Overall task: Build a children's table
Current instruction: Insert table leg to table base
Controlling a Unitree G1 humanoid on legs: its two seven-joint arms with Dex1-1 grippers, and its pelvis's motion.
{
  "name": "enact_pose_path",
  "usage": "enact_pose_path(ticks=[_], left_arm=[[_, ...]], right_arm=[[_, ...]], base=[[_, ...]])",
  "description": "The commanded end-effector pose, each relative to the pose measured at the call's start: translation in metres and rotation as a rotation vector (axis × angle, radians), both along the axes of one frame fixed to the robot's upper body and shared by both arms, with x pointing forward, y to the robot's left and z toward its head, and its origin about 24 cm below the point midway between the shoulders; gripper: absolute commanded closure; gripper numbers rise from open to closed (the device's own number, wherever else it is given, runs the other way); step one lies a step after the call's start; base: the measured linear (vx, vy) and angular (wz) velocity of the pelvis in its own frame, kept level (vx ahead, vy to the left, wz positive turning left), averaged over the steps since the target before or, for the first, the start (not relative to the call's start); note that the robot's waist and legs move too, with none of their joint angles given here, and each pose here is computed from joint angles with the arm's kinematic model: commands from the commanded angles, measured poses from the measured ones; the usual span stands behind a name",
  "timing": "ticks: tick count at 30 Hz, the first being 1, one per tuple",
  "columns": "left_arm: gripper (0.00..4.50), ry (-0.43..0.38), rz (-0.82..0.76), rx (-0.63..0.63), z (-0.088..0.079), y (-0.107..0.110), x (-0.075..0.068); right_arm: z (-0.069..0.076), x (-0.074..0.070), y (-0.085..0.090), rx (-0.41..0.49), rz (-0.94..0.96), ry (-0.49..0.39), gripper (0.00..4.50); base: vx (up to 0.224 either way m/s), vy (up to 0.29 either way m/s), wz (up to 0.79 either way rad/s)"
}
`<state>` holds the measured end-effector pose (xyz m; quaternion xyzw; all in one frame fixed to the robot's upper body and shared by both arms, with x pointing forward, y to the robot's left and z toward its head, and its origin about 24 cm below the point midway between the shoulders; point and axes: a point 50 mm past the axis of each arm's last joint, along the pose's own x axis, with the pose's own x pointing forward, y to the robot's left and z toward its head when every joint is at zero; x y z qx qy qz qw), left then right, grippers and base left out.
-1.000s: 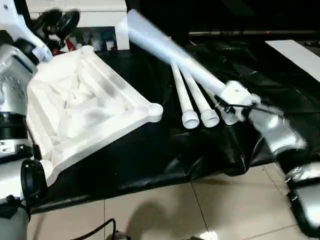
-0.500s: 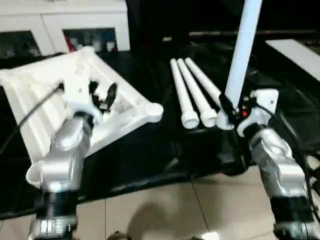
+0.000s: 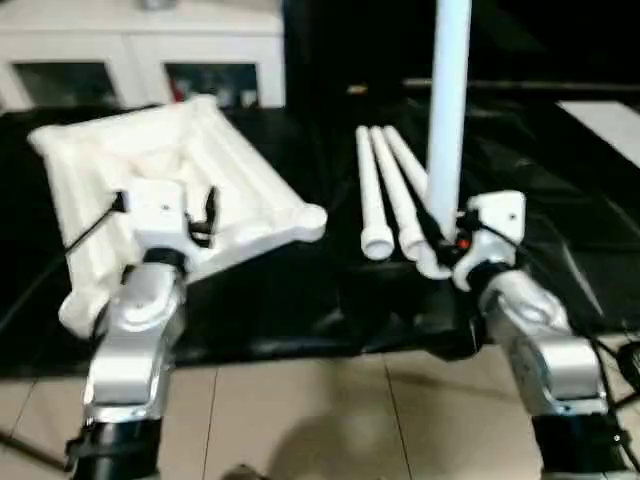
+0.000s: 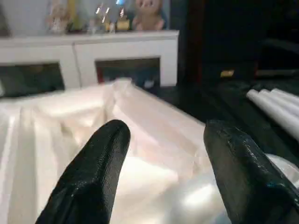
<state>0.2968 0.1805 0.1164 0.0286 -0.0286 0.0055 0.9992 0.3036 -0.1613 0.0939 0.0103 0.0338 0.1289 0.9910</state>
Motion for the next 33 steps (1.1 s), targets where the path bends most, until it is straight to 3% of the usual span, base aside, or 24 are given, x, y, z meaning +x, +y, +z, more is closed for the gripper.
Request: enact_pose_path(ticks=[1,4,8,20,33], left_arm=[[1.48,0.008,-0.012,-0.051,-0.001,-0.003,0.0],[1.48,0.043,0.011,-0.097,-0.011,-0.006,-0.001],[1.48,0.07,0.012,-0.065,-0.018,-0.004,-0.006],[1.48,0.055,0.006,0.005,-0.01,0.01,-0.008],[1.48,0.05,-0.028,-0.015,-0.008,0.008,-0.004]], right_arm=[[0.004,0.001,-0.002,0.01,-0.009,-0.003,2.61],[0.004,0.001,-0.004,0.009,-0.012,0.002,2.61],[0.004,0.0,0.0,0.024,0.002,0.003,2.61],[0.002,-0.003,0.021,0.058,0.132,-0.01,2.61],[0.0,0.0,0.022,0.06,0.129,-0.011,2.61]], base=[[-0.016,-0.088,0.14],[-0.014,-0.05,0.08],[0.0,0.0,0.0],[0.004,0.005,0.22],[0.0,0.0,0.0]])
